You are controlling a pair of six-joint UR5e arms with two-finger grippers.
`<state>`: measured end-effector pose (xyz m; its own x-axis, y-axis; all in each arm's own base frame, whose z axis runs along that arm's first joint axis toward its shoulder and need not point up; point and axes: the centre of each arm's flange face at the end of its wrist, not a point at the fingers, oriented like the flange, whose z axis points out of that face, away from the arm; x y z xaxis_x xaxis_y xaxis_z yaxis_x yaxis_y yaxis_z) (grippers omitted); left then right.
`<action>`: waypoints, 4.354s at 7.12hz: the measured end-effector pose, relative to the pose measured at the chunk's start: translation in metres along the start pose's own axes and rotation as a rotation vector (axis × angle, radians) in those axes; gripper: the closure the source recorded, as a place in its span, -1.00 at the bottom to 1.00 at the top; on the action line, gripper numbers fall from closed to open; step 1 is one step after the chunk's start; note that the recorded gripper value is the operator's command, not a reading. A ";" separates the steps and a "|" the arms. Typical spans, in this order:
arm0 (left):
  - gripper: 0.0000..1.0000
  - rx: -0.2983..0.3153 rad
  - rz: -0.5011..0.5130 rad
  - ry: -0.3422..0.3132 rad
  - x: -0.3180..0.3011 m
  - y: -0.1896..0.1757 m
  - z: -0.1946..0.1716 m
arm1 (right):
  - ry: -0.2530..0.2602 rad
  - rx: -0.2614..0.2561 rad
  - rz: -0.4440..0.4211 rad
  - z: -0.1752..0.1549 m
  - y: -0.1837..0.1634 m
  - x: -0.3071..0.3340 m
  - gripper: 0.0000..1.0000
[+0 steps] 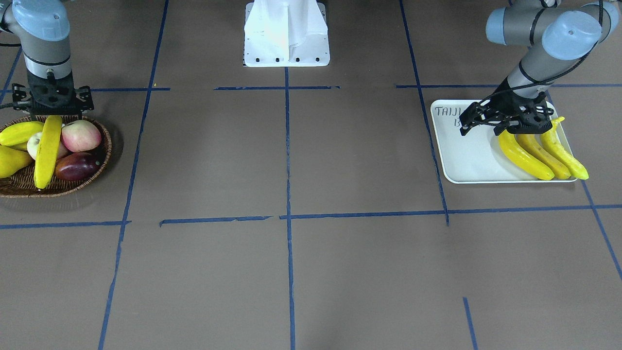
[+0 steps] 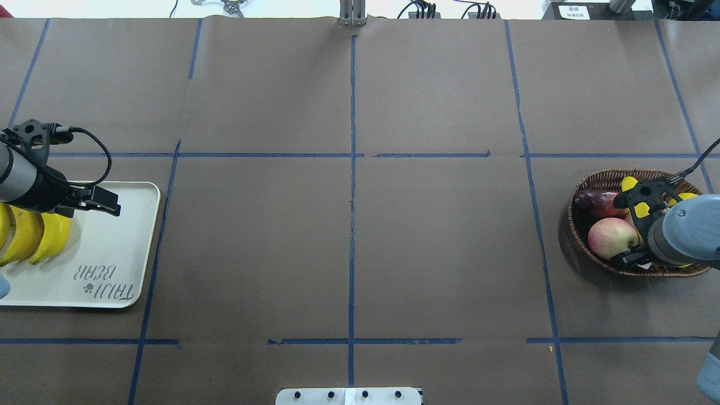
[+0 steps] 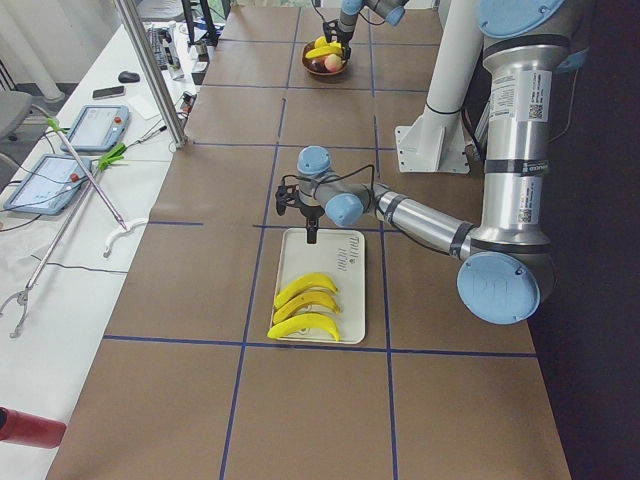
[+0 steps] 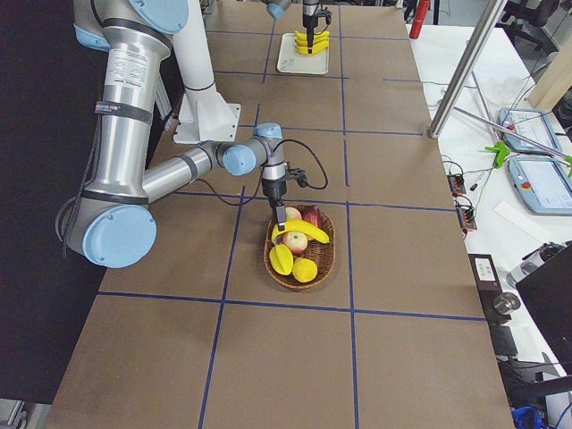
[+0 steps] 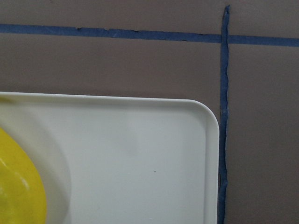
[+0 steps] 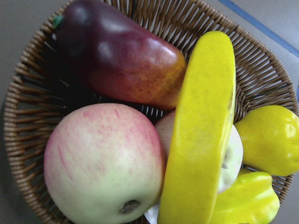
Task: Transfer all bananas from basket to plate
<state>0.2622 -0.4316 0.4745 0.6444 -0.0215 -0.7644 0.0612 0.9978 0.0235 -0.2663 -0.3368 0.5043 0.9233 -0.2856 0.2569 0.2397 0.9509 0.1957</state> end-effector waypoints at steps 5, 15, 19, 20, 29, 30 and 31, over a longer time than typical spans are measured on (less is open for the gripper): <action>-1.00 0.028 -0.020 -0.025 -0.001 -0.002 0.003 | 0.034 -0.029 -0.046 -0.030 0.003 -0.008 -0.87; -1.00 0.027 -0.025 -0.037 -0.004 -0.004 0.010 | 0.007 -0.204 0.066 -0.002 -0.124 0.033 -0.69; -1.00 0.032 -0.024 -0.035 -0.004 -0.004 0.007 | 0.046 -0.244 0.048 0.024 -0.118 0.037 -0.08; -1.00 0.033 -0.024 -0.035 -0.004 -0.004 0.006 | 0.055 -0.246 0.032 0.027 -0.117 0.035 0.29; -1.00 0.056 0.005 0.018 0.026 -0.011 -0.006 | -0.124 -0.096 -0.024 -0.088 -0.125 0.054 0.99; -1.00 0.069 0.001 0.053 0.049 -0.017 -0.013 | -0.203 -0.053 -0.033 -0.118 -0.132 0.045 0.99; -1.00 0.078 -0.019 0.099 0.081 -0.022 -0.020 | -0.262 -0.009 -0.047 -0.145 -0.142 0.033 0.99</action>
<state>0.2983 -0.4546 0.3993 0.5647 -0.0305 -0.8247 0.1341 0.9894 0.0553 -0.2261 -0.4639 0.3479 0.8022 -0.3490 0.4844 0.2840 0.9368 0.2046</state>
